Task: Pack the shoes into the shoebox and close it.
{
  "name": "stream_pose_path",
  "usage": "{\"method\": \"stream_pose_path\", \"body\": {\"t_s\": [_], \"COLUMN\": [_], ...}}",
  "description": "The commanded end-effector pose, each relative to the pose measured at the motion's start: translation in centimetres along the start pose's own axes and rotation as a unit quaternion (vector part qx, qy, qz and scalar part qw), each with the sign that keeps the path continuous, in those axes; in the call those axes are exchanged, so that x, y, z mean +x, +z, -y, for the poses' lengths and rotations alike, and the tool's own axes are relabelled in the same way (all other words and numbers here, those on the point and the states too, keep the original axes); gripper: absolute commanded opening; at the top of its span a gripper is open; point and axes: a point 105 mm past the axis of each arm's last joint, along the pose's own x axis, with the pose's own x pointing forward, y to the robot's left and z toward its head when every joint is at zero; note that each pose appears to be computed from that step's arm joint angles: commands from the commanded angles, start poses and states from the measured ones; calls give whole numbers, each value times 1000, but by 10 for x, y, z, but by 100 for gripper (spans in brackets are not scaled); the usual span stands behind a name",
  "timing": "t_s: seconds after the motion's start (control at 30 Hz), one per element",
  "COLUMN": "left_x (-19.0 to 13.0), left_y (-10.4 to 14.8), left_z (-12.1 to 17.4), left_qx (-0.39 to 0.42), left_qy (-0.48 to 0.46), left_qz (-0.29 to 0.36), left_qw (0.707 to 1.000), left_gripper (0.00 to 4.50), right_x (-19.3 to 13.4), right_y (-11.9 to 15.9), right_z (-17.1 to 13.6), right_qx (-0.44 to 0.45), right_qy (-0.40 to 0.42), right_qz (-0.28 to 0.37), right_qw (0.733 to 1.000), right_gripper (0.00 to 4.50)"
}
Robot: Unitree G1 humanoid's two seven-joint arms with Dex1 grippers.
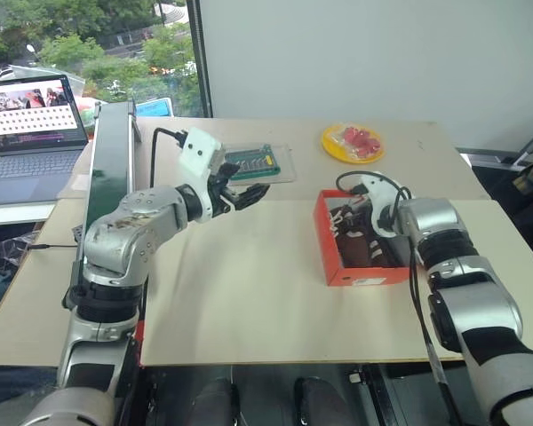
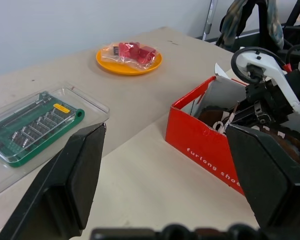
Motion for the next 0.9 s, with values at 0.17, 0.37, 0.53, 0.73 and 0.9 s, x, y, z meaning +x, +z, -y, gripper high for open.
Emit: {"method": "stream_pose_path", "body": {"t_s": [0.17,0.37,0.53,0.73,0.9], "left_x": [-1,-2,-1,-4,-12], "left_y": [15,12,8,-2,-11], "left_z": [0,0,3,19,40], "left_qx": [22,23,25,38,55], "left_qy": [-2,-3,-15,-84,-174], "left_qz": [23,15,6,-20,-42], "left_qw": [1000,1000,1000,996,982], "left_gripper": [408,408,408,408,408], "right_x": [-10,-51,-92,-141,-179], "right_y": [0,67,88,100,76], "right_z": [11,-10,-23,-43,-87], "right_qx": [0,44,54,5,-60], "right_qy": [-33,21,56,109,238], "right_qz": [10,150,195,248,260], "right_qw": [999,987,978,963,934], "right_gripper": [316,445,445,445,421]}}
